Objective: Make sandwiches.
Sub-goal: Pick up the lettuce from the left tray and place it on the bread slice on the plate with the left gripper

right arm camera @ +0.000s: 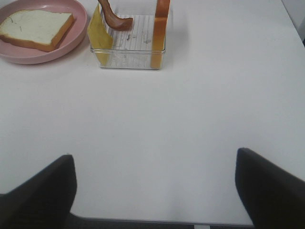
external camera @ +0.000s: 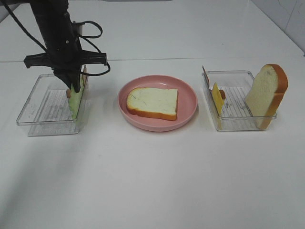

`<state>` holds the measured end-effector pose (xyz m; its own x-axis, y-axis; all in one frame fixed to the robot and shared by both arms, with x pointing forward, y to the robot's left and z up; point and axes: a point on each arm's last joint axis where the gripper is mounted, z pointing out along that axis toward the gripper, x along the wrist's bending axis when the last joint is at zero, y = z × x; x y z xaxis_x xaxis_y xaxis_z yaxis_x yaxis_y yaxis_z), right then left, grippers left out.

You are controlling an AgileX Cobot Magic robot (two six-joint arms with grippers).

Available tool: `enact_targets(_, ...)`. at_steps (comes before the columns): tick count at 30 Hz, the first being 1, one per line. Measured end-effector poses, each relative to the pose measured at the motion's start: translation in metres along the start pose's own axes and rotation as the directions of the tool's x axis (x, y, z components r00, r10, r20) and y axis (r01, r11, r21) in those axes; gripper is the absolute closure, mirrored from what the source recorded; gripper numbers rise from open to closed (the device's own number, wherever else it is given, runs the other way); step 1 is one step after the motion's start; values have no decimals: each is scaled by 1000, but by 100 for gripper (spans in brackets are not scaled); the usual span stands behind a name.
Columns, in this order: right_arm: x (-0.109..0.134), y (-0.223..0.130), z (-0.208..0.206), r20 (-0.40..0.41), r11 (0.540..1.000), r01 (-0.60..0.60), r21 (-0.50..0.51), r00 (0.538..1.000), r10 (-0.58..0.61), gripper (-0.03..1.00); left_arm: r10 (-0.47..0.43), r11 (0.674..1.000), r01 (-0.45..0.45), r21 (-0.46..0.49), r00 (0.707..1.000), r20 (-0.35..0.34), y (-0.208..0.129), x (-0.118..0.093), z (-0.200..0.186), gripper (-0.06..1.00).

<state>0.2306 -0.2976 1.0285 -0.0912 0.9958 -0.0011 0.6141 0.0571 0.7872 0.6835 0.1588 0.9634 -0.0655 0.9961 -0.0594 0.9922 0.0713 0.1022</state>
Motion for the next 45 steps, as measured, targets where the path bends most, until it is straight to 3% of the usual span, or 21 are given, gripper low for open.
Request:
enact_targets(5,0,0,0,0,1000,0,0,1000,0,9,-14,999,16,-36,998,66,-2,-4,-28,94)
enact_targets(8,0,0,0,0,1000,0,1,1000,0,9,-25,996,38,-80,987,158,0,-12,-55,94)
enact_targets(10,0,0,0,0,1000,0,1,1000,0,9,-27,995,43,-86,984,179,1,-14,-60,94)
enact_targets(12,0,0,0,0,1000,0,1,1000,0,9,-31,993,60,-100,964,265,3,-22,-75,94)
enact_targets(13,0,0,0,0,1000,0,1,1000,0,9,-31,993,60,-100,964,265,3,-22,-75,94)
enact_targets(14,0,0,0,0,1000,0,1,1000,0,9,-30,992,66,-103,946,324,4,-28,-84,94)
enact_targets(15,0,0,0,0,1000,0,1,1000,0,9,-30,992,66,-103,946,324,4,-28,-84,94)
enact_targets(16,0,0,0,0,1000,0,1,1000,0,9,-21,993,63,-97,923,383,3,-34,-90,94)
enact_targets(18,0,0,0,0,1000,0,1,1000,0,9,-16,994,59,-94,914,405,2,-37,-92,94)
enact_targets(22,0,0,0,0,1000,0,0,1000,0,9,15,994,43,-100,856,517,-4,-62,-98,94)
enact_targets(23,0,0,0,0,1000,0,0,1000,0,9,15,994,43,-100,856,517,-4,-62,-98,94)
enact_targets(25,0,0,0,0,1000,0,0,1000,0,9,58,987,40,-157,819,571,-7,-83,-100,94)
enact_targets(28,0,0,0,0,1000,0,0,1000,0,9,65,985,41,-168,814,578,-7,-87,-100,94)
enact_targets(30,0,0,0,0,1000,0,0,1000,0,9,77,981,48,-187,793,604,-8,-105,-91,94)
enact_targets(33,0,0,0,0,1000,0,1,1000,0,9,56,984,64,-169,781,621,-6,-113,-75,94)
enact_targets(38,0,0,0,0,1000,0,1,1000,0,9,35,987,73,-143,771,636,-3,-118,-56,94)
enact_targets(40,0,0,0,0,1000,0,1,1000,0,9,23,991,70,-112,744,668,1,-124,-30,94)
enact_targets(45,0,0,0,0,1000,0,1,1000,0,9,7,992,84,-94,706,708,5,-130,-9,94)
